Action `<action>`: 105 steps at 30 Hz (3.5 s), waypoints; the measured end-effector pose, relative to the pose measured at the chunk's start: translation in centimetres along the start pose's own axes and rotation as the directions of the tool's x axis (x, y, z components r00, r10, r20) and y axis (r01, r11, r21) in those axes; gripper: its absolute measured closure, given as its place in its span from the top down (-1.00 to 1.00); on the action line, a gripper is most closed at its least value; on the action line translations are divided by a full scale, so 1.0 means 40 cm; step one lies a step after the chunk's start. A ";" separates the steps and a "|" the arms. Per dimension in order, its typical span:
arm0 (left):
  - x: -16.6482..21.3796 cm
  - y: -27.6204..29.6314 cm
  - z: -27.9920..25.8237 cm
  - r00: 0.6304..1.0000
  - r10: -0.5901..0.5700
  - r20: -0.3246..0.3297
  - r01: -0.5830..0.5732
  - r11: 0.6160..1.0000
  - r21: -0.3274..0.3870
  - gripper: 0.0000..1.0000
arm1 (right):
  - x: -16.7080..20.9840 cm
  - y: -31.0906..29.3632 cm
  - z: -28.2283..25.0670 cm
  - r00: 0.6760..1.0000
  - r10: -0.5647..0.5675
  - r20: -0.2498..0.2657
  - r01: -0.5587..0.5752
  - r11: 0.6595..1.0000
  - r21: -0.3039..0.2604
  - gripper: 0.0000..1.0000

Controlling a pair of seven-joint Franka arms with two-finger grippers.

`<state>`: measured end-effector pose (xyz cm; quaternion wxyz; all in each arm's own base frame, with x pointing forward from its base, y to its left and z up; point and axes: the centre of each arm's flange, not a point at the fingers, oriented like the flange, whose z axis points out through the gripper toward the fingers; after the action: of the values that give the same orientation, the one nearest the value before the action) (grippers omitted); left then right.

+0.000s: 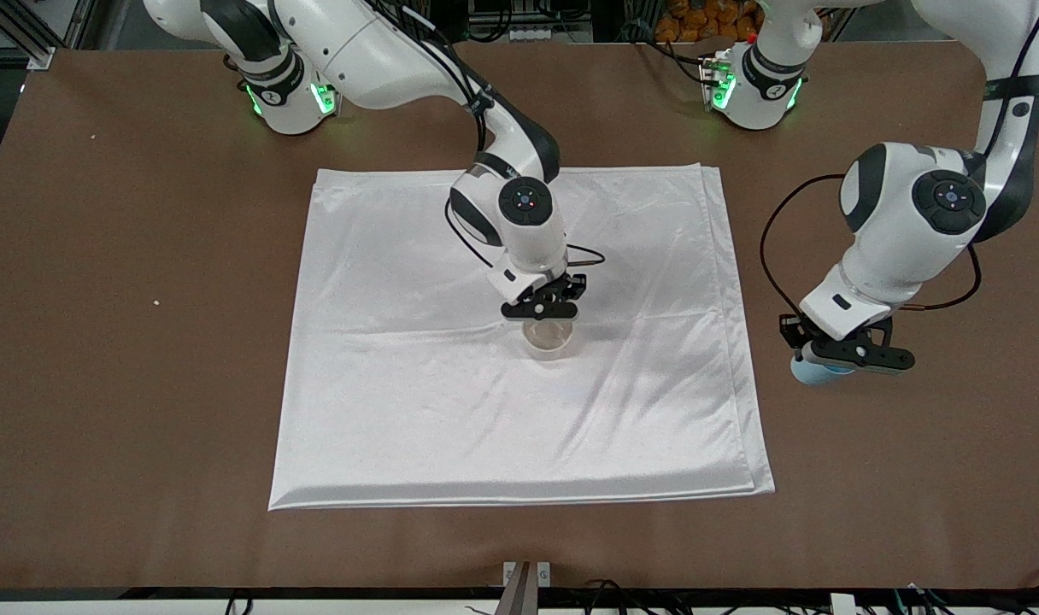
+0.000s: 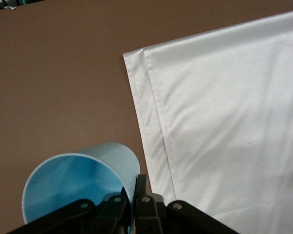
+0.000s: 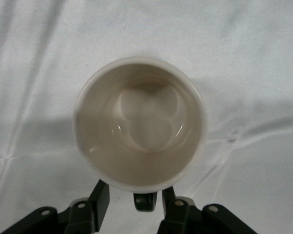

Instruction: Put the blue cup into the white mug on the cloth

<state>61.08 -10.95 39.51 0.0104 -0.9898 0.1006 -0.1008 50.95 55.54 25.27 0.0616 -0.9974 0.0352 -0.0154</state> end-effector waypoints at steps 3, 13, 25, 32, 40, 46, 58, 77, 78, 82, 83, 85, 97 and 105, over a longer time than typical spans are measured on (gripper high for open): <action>0.013 0.028 -0.045 1.000 0.009 0.013 -0.009 1.000 -0.003 -0.92 | 0.018 0.005 -0.037 1.000 0.009 -0.001 -0.009 1.000 -0.003 0.37; 0.026 0.207 -0.155 0.998 -0.008 0.060 0.010 1.000 -0.029 -0.92 | 0.121 0.095 -0.290 0.997 0.079 -0.011 -0.079 0.997 -0.019 1.00; -0.002 0.499 -0.278 0.997 0.053 0.050 -0.051 0.998 -0.046 -0.92 | 0.221 0.371 -0.639 0.997 0.066 -0.029 -0.067 0.997 -0.046 1.00; -0.036 0.661 -0.277 0.994 0.075 0.082 -0.070 0.995 -0.068 -0.92 | 0.258 0.574 -0.823 0.997 0.075 -0.020 -0.076 0.994 -0.073 1.00; -0.053 0.823 -0.195 0.986 0.090 0.143 -0.075 0.992 -0.101 -0.92 | 0.274 0.776 -0.983 0.998 0.055 -0.038 -0.058 0.995 -0.079 1.00; -0.072 0.930 -0.113 0.977 0.140 0.163 -0.127 0.988 -0.088 -0.92 | 0.293 0.918 -1.032 0.998 0.056 -0.042 -0.059 0.994 -0.090 1.00; -0.074 1.017 0.016 0.973 0.144 0.183 -0.137 0.989 -0.049 -0.92 | 0.302 1.134 -1.062 0.996 0.086 -0.034 -0.090 0.990 -0.112 1.00; -0.060 1.053 0.145 0.982 0.162 0.096 -0.158 0.986 -0.049 -0.92 | 0.272 1.225 -1.087 0.999 -0.030 -0.022 0.027 0.992 -0.119 1.00; -0.059 1.054 0.148 0.982 0.164 0.091 -0.160 0.986 -0.048 -0.92 | 0.272 1.228 -1.087 0.999 -0.044 -0.020 0.041 0.992 -0.120 1.00; -0.056 1.056 0.158 0.982 0.170 0.079 -0.166 0.985 -0.049 -0.92 | 0.273 1.245 -1.087 0.997 -0.081 -0.013 0.079 0.989 -0.122 1.00; -0.056 1.055 0.161 0.982 0.170 0.079 -0.167 0.985 -0.049 -0.92 | 0.274 1.249 -1.087 0.996 -0.085 -0.013 0.083 0.989 -0.122 1.00; -0.056 1.055 0.166 0.982 0.172 0.080 -0.169 0.985 -0.048 -0.92 | 0.274 1.253 -1.087 0.996 -0.090 -0.012 0.088 0.989 -0.122 1.00; -0.062 1.056 0.211 0.981 0.174 0.090 -0.171 0.984 -0.048 -0.92 | 0.269 1.235 -1.074 0.994 -0.112 0.001 0.111 0.986 -0.121 1.00; -0.063 1.058 0.218 0.980 0.175 0.091 -0.171 0.984 -0.048 -0.90 | 0.263 1.217 -1.072 0.992 -0.125 0.005 0.124 0.985 -0.120 1.00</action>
<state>52.07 -51.88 28.72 0.0040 -0.9809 0.1878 -0.0502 56.62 1.38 62.04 0.0002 -0.9995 -0.0262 -0.0186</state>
